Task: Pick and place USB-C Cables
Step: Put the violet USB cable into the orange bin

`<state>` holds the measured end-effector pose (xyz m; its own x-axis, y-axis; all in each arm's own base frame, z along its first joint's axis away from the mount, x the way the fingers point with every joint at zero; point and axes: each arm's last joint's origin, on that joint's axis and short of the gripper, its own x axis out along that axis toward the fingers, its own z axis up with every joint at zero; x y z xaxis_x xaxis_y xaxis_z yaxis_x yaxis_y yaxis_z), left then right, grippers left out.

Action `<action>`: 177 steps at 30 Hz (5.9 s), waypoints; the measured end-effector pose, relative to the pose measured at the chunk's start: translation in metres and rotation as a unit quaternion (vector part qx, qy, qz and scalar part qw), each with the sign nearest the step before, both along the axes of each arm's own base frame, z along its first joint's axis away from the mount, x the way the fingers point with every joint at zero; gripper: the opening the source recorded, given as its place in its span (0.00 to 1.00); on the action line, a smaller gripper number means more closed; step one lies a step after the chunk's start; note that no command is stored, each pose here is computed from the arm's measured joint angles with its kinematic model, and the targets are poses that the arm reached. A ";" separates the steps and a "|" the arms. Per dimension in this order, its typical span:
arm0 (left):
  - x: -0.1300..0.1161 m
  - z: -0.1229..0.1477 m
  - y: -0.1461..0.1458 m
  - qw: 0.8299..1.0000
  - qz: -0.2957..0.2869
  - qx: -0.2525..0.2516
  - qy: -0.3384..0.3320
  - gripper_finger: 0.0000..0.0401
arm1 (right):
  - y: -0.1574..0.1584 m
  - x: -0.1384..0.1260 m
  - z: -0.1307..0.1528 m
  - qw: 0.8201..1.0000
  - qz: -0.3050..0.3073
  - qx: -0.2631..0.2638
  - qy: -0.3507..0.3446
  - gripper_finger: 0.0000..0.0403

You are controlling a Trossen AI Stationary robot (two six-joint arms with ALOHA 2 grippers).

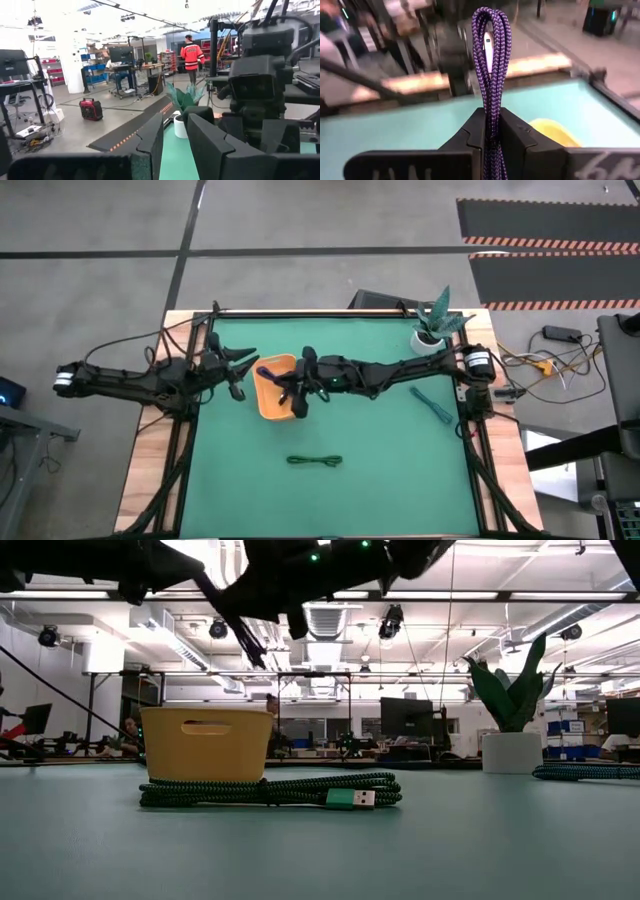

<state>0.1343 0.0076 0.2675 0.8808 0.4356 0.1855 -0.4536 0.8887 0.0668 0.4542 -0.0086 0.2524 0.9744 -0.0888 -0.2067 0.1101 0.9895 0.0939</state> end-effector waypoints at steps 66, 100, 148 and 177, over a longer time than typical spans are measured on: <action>-0.004 -0.003 0.001 1.000 0.025 -0.008 0.014 0.19 | -0.066 0.077 -0.046 0.926 -0.154 0.243 0.243 0.07; -0.005 -0.003 0.002 0.999 0.025 -0.007 0.020 0.19 | -0.052 0.083 -0.060 0.906 -0.176 0.305 0.235 0.07; -0.006 -0.002 0.001 0.999 0.029 0.016 0.026 0.19 | -0.028 0.098 -0.073 0.832 -0.323 0.444 0.083 0.07; -0.006 -0.001 0.002 0.999 0.031 0.015 0.023 0.19 | -0.026 0.098 -0.082 0.865 -0.304 0.382 0.119 0.07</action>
